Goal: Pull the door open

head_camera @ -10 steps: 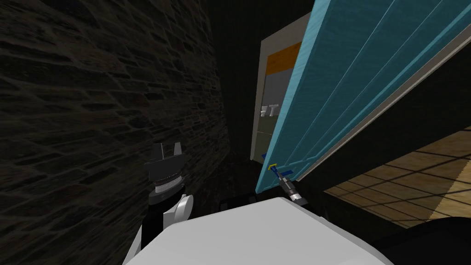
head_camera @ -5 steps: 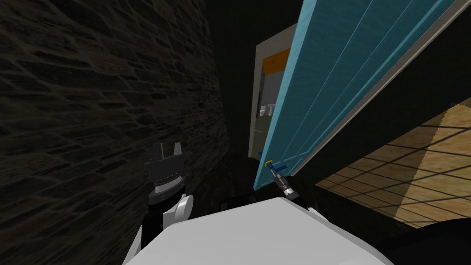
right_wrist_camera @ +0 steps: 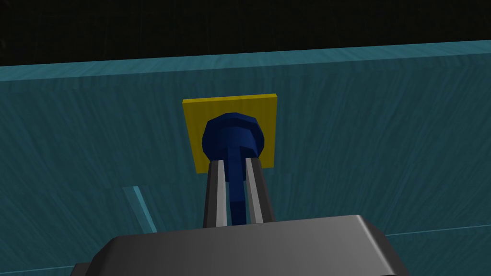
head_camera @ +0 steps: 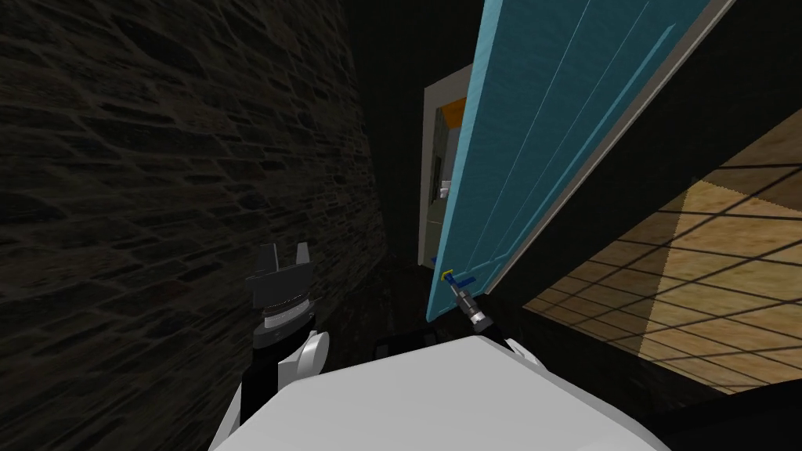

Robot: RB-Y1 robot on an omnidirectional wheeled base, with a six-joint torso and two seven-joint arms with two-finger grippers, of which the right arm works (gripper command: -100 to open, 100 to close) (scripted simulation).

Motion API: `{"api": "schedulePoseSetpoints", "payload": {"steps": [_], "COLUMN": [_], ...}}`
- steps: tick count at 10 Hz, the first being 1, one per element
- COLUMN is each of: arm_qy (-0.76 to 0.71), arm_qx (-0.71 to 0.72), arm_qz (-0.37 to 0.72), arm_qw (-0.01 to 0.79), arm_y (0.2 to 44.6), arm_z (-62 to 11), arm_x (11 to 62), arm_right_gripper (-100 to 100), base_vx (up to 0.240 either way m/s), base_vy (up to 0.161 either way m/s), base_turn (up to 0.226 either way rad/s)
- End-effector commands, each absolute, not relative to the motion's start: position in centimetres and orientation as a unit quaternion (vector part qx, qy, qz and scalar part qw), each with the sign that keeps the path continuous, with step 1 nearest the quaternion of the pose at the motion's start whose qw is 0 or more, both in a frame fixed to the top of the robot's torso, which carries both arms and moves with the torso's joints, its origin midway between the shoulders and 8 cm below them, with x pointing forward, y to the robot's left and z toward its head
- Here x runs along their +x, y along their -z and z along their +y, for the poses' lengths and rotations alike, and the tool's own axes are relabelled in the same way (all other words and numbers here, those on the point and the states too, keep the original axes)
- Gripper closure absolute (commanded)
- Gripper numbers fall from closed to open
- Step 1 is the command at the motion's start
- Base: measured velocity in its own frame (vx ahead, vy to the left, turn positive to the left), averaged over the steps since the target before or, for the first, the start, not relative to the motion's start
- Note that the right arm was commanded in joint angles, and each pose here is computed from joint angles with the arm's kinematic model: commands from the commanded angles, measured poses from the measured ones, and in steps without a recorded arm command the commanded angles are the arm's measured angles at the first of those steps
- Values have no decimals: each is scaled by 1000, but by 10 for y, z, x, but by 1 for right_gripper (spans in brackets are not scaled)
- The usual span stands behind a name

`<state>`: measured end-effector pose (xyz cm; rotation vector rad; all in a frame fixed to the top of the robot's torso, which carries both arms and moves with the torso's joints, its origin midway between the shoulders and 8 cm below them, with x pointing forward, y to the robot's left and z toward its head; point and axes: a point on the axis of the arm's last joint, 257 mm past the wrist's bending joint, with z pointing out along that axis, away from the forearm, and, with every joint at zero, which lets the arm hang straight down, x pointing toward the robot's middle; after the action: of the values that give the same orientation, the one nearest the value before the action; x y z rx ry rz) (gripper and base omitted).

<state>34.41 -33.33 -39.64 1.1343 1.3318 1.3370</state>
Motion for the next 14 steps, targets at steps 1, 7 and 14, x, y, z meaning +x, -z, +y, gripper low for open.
{"api": "schedulePoseSetpoints", "payload": {"steps": [1,7,14], "arm_qy": [-546,-544,-528], "arm_qx": [451,458,474], "arm_qz": [545,544,529], "arm_qw": [450,445,466], "arm_y": [394,401,399], "arm_z": [-324,-331,-384], "arm_x": [354,353,352], "arm_right_gripper": [100,100,100], "base_vx": [-86,-88,-183], "base_vy": [-157,-24,-44], "base_turn": [6,146,234]}}
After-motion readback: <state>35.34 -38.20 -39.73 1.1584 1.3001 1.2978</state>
